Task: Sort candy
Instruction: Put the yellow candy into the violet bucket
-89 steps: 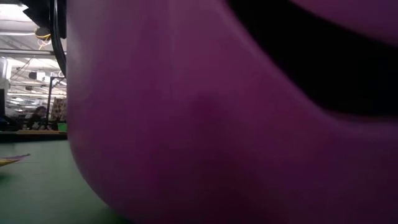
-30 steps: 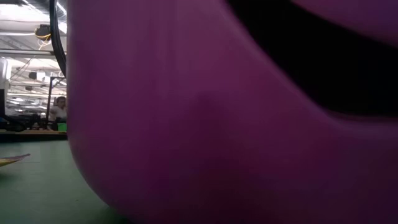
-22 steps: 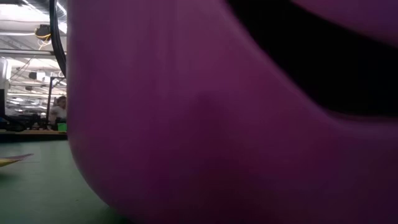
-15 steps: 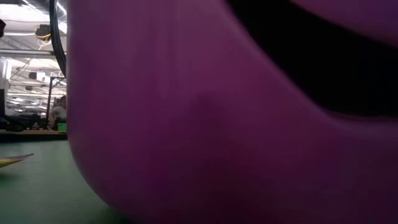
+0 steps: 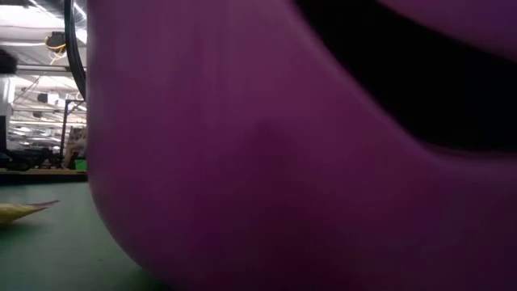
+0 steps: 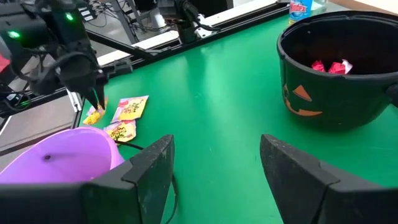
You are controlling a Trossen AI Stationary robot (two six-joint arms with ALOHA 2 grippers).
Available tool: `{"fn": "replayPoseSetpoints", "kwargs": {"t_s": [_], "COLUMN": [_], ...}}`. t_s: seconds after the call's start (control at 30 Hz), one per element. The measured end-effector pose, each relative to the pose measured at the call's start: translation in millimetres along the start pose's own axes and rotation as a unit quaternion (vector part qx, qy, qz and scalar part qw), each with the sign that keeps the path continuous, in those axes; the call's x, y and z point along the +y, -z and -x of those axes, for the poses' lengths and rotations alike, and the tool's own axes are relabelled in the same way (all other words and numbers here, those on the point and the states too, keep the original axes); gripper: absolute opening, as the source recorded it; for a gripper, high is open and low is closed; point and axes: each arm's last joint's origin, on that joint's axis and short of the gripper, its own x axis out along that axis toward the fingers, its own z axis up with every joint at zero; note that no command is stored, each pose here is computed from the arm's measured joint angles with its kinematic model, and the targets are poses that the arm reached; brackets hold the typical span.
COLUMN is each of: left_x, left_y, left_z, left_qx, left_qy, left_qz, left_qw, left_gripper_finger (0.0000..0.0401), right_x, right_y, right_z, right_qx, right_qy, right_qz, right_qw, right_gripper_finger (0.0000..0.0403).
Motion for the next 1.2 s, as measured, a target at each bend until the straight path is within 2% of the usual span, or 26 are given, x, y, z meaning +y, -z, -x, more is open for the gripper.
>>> {"fn": "replayPoseSetpoints", "kwargs": {"t_s": [0.4, 0.57, 0.73, 0.93, 1.2], "left_x": [-9, -14, -16, -20, -14], "left_y": [-10, -16, -22, -34, -51], "left_z": [34, 54, 76, 91, 95], "left_qx": [0.000, -0.015, -0.042, -0.086, -0.107], "left_qy": [-0.065, -0.088, -0.135, -0.141, -0.144], "left_qz": [-0.014, -0.026, -0.041, -0.075, -0.103], "left_qw": [0.998, 0.996, 0.989, 0.983, 0.978], "left_gripper_finger": [0.0003, 0.0004, 0.0004, 0.0004, 0.0004], "right_x": [0, 0, 0, 0, 0], "right_y": [0, 0, 0, 0, 0], "right_z": [0, 0, 0, 0, 0], "right_qx": [0.001, 0.001, 0.001, 0.001, 0.000], "right_qy": [0.001, 0.001, 0.001, 0.001, 0.002], "right_qz": [0.005, 0.006, 0.006, 0.013, 0.014], "right_qw": [1.000, 1.000, 1.000, 1.000, 1.000], "right_gripper_finger": [0.0237, 0.0237, 0.0237, 0.0237, 0.0237]}}
